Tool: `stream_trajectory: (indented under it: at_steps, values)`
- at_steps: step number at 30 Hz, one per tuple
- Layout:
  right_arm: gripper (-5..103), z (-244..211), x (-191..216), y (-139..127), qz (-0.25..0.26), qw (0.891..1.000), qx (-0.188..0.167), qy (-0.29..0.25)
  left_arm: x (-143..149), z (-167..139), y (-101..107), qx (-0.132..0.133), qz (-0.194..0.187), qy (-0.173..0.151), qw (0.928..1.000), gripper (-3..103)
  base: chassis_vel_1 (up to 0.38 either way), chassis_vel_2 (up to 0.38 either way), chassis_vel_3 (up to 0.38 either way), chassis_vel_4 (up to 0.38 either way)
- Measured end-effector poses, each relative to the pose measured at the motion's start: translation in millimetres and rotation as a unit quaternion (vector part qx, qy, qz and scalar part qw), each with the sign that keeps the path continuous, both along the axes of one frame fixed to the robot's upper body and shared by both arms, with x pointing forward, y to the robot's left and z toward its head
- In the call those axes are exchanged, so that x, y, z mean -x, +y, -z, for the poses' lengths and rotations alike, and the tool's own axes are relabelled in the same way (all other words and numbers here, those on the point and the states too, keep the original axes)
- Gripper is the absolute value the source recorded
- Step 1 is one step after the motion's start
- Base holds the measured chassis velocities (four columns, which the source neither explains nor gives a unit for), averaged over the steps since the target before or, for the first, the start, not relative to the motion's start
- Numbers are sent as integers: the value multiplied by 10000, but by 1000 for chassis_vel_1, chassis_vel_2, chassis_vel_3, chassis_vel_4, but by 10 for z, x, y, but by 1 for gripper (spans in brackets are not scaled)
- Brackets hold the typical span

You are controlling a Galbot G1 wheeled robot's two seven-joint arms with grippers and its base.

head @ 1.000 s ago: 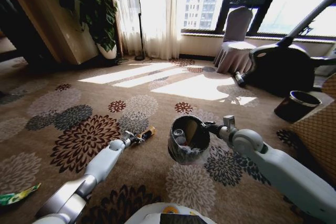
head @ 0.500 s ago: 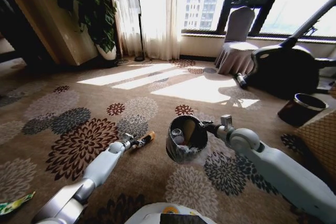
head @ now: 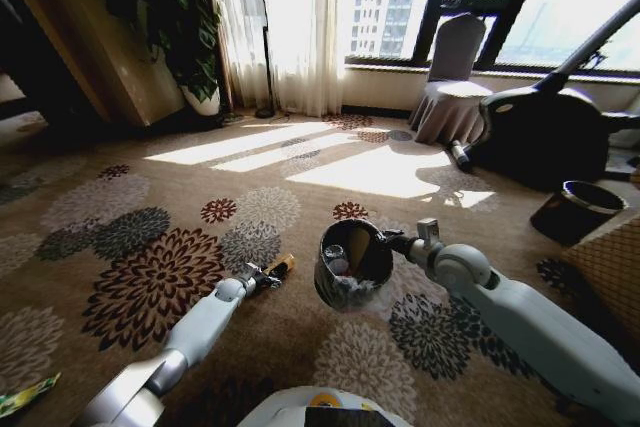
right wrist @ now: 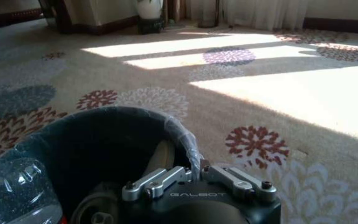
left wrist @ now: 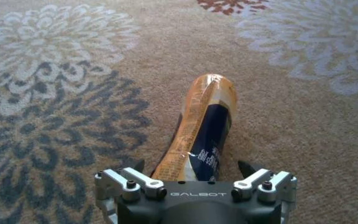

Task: Pick up the trash from the ground and place it into the trash bin.

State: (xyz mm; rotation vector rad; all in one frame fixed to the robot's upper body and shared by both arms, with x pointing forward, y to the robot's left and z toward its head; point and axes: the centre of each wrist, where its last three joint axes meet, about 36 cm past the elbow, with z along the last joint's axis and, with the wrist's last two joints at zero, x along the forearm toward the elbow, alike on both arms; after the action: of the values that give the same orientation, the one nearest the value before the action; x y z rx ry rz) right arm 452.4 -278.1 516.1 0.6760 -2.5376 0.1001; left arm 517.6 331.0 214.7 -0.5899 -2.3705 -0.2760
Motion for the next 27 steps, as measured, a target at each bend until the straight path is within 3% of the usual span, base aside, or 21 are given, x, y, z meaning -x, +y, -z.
stream_trajectory:
  at_steps: [5,7,9,14,19,22,23,27]
  values:
    - [1,-5,12,-2,-2,10000,-12,-24,8,6,36,-41,-39,-25,10000,89,0,0,0,0]
    - [1,-9,14,0,-5,10000,-13,-30,19,17,43,-74,-19,-47,10000,89,0,0,0,0]
    - [1,-16,15,2,-9,10000,-7,-40,38,37,63,-201,43,-86,9998,78,0,0,0,0]
    - [1,-30,15,-11,-10,10000,21,-68,79,74,71,-230,34,-71,9997,57,0,0,0,0]
    - [1,-44,16,-22,-7,10000,32,-91,121,62,64,-176,17,-94,9998,50,0,0,0,0]
    - [1,-55,15,-33,3,9999,39,-107,142,-201,2,-58,-125,-661,9977,41,0,0,0,0]
    - [1,-55,15,-33,3,9999,39,-107,142,-201,2,-58,-125,-661,9977,41,0,0,0,0]
    - [1,-66,-34,11,-56,9999,67,-110,46,-887,-44,106,-113,-2117,9772,35,0,0,0,0]
